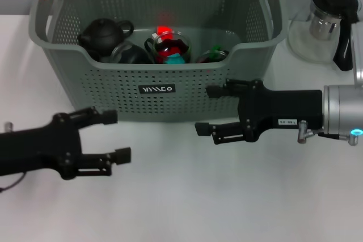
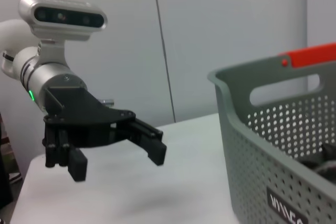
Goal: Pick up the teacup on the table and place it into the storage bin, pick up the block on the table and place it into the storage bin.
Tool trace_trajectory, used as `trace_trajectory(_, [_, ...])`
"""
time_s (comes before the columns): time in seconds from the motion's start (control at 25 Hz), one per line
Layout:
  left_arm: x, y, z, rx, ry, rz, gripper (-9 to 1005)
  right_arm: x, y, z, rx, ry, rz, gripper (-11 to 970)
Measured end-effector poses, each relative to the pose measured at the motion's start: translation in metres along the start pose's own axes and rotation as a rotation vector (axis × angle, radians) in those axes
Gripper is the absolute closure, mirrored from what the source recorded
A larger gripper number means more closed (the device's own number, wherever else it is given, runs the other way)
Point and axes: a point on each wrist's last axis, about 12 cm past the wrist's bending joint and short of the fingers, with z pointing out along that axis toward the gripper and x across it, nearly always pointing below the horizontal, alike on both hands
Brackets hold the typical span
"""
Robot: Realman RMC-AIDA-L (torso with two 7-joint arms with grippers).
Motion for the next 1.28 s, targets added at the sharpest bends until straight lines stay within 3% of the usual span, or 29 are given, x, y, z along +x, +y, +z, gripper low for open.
trace_trajectory(0.32, [0.015, 0.001, 0.016, 0.014, 0.008, -0.047, 62, 0.013, 0.002, 0.004, -0.022, 0.089, -0.01, 28])
trace_trajectory(1.28, [0.022, -0.003, 0.02, 0.014, -0.001, -0.068, 62, 0.012, 0.0, 0.004, -0.041, 0.169, -0.061, 30])
